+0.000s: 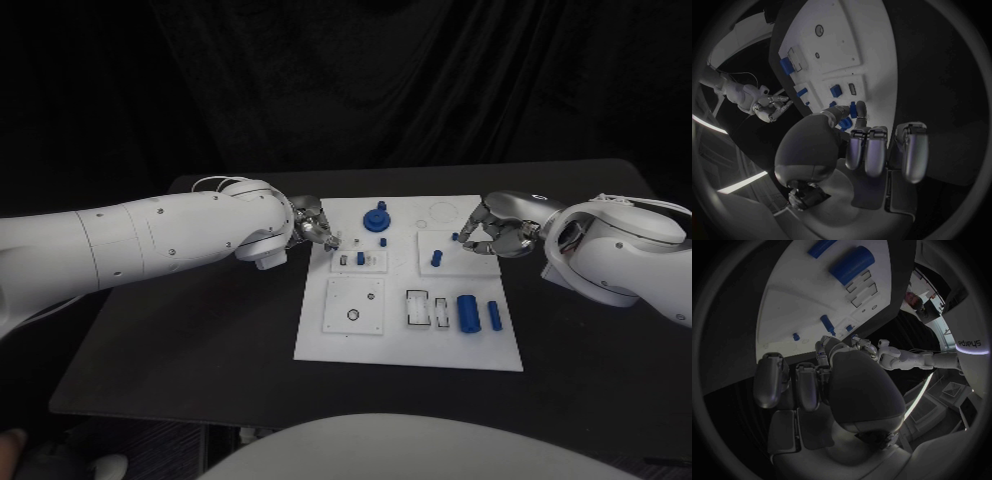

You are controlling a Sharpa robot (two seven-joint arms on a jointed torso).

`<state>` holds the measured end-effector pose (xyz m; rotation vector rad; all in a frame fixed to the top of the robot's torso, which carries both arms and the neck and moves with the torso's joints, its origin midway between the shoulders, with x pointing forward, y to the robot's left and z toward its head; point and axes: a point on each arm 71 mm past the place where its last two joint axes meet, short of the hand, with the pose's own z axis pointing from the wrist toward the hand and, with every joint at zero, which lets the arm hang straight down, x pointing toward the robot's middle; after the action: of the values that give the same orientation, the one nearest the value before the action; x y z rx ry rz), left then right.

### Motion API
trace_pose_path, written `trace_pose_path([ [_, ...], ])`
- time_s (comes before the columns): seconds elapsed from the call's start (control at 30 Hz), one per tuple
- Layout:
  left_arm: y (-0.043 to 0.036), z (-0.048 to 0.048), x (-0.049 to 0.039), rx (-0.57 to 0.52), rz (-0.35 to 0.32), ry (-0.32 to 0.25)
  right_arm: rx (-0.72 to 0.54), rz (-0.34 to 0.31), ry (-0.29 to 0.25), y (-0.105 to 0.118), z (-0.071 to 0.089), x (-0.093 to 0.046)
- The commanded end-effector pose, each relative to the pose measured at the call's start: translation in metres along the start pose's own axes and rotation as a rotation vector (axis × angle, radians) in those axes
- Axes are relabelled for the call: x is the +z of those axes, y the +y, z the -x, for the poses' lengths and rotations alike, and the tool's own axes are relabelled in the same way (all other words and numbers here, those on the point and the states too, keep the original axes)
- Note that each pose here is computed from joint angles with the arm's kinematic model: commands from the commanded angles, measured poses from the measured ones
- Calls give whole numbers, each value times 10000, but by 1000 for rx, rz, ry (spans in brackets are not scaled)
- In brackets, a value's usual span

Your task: Assemble the parts on the task board

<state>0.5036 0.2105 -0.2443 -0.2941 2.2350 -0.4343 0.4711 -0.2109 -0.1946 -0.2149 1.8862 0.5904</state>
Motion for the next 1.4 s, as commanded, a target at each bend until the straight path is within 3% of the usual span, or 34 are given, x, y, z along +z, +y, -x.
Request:
trace_pose_path([
  [0.03, -15, -31, 11, 1, -12, -10, 4, -19, 9, -20, -7, -5],
  [0.63, 32, -313, 87, 52, -18, 5, 4, -21, 8, -31, -6, -5],
  [1.4, -25, -395, 61, 48, -48, 13, 3, -26, 14, -36, -18, 0],
])
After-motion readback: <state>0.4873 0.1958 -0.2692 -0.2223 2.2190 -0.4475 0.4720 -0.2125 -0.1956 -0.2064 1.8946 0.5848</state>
